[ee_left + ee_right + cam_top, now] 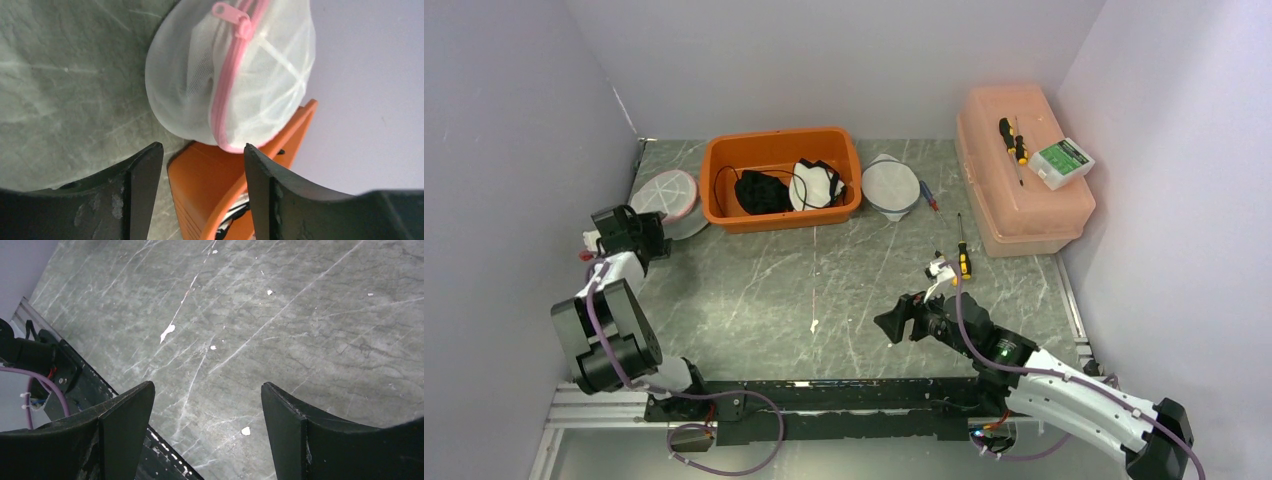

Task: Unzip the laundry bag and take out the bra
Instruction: Pick up the laundry bag at the center of the board.

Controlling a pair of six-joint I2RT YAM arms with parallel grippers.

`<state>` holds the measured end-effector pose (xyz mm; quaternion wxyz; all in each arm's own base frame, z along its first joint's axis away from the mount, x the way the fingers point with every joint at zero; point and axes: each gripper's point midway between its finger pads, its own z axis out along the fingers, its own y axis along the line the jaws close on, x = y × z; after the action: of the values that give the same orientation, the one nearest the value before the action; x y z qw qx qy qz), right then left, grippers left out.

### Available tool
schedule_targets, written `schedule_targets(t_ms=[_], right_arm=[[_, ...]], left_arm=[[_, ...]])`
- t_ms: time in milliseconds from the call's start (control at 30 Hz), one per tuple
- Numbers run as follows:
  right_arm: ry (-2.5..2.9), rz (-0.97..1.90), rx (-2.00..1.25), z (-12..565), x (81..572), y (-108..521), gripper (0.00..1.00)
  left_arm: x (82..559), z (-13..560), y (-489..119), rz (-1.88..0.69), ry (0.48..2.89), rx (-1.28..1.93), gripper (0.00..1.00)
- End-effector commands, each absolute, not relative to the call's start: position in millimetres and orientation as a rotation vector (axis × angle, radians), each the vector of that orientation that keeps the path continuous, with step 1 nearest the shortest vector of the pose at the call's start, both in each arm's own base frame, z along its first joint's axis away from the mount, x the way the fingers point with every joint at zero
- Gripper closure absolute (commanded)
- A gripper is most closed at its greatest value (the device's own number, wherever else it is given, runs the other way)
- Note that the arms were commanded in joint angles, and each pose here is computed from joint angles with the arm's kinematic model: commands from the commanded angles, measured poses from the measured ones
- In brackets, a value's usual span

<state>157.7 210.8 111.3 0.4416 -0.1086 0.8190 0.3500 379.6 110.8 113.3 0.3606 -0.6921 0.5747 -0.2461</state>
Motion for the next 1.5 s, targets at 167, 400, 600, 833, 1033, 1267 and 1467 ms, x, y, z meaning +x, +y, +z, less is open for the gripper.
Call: schedule_targets(t_ms=[167,400,600,833,1033,1267,1467], right_arm=[[1.968,0.858,-0.289,135,162,211,0.18],[1.978,0.848,-0.292,131,164,212,0.18],[1.997,0.844,-0.297,127,164,214,0.18],[2.009,0.835,-0.287,124,164,212,0.18],[2.007,0.83,-0.278,125,165,211,0.18],[1.986,0.816,-0.276,135,168,210,0.18],[1.966,0.805,-0.275,148,170,207,0.18]], left_arm=[[408,109,136,-0.604,1.393,-1.73,0.49],[412,110,138,-0.601,1.399,-1.69,0.5],[417,113,140,-0.59,1.413,-1.667,0.36],[421,101,137,-0.618,1.436,-1.654,0.83],[413,128,129,-0.653,1.418,-1.58,0.97],[381,221,117,-0.638,1.369,-1.443,0.97],[333,291,105,-0.566,1.329,-1.342,0.97]])
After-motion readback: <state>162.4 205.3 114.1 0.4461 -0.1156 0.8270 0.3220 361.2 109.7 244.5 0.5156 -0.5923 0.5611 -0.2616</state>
